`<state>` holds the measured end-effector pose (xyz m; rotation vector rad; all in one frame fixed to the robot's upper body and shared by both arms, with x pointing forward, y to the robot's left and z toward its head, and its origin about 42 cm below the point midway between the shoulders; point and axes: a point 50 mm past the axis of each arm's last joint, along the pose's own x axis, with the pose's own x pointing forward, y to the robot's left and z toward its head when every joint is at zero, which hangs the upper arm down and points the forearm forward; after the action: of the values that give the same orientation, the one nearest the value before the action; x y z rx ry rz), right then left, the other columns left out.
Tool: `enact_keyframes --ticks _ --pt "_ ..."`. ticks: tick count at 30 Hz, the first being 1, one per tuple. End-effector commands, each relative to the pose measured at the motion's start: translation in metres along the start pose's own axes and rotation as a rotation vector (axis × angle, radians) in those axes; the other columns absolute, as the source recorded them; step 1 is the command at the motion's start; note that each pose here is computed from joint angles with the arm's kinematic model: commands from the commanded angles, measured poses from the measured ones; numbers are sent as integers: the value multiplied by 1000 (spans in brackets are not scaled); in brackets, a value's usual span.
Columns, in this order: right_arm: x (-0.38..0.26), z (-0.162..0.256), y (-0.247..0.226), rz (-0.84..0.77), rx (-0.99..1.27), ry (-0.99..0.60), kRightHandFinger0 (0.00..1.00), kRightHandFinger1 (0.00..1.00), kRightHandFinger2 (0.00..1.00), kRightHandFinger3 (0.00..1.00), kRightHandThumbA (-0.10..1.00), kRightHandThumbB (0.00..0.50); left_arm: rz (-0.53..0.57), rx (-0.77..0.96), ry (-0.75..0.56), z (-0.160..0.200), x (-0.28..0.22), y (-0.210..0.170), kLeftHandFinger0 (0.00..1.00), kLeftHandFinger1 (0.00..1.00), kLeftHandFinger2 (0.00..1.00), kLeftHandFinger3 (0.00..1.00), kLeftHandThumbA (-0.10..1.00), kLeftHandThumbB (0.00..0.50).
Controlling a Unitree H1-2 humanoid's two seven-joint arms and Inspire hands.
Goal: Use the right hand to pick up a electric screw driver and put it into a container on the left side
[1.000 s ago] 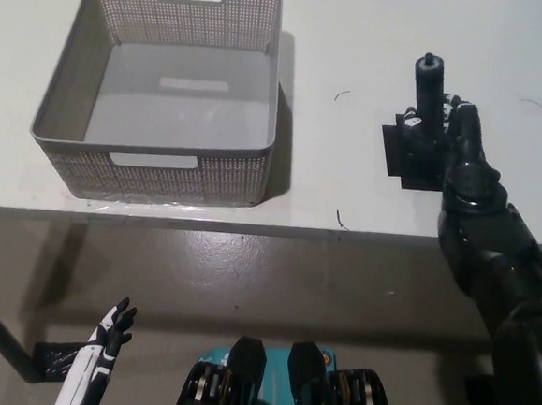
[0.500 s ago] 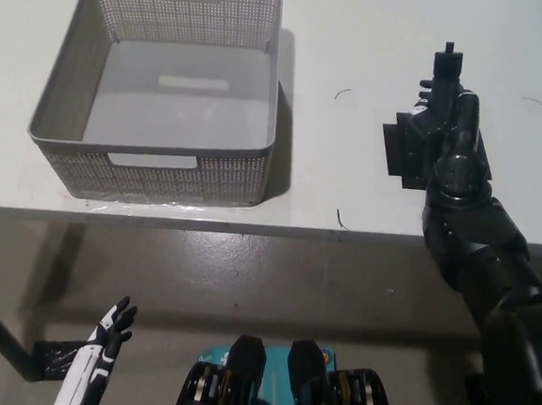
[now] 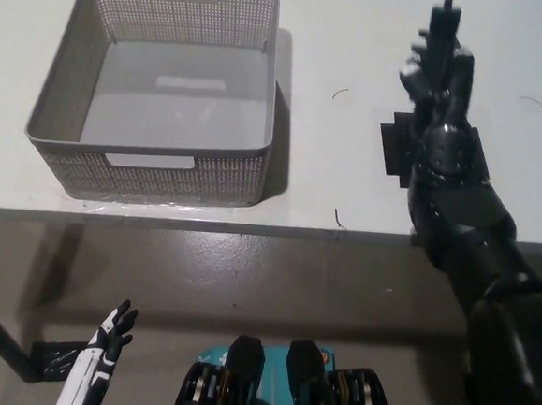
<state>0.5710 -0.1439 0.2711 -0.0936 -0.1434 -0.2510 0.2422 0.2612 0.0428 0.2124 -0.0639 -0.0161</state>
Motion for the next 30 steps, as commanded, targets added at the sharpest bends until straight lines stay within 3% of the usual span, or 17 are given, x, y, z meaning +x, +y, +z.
enact_keyframes --ticks 1,4,8,11,13,18,22,30 --pt "8 94 35 17 77 -269 0 156 579 640 -100 145 3 14 -43 3 -3 2 1000 1000 1000 1000 1000 120" --pt "0 109 48 42 105 -332 0 127 542 599 -100 134 -4 20 -44 0 -4 2 1000 1000 1000 1000 1000 123" --pt "-11 129 66 92 158 -352 0 191 622 680 -100 120 -5 29 -43 -1 -6 2 1000 1000 1000 1000 1000 128" --pt "-26 147 84 143 209 -382 0 222 620 681 -100 123 -11 32 -24 -3 -9 1 1000 1000 1000 1000 1000 163" --pt "-34 156 93 162 207 -387 0 238 628 672 -100 132 -12 20 -29 -4 -11 0 1000 1000 1000 1000 1000 157" --pt "-61 175 118 227 203 -421 0 206 628 711 -100 127 -19 6 -19 -3 -11 -1 1000 1000 1000 1000 1000 169" --pt "-81 185 136 279 232 -439 0 211 631 702 -100 129 -23 14 -27 -2 -12 -1 1000 1000 1000 1000 1000 124" --pt "-109 183 179 380 241 -383 0 219 651 684 -100 113 -25 15 -34 -2 -11 -1 1000 1000 1000 1000 1000 99"
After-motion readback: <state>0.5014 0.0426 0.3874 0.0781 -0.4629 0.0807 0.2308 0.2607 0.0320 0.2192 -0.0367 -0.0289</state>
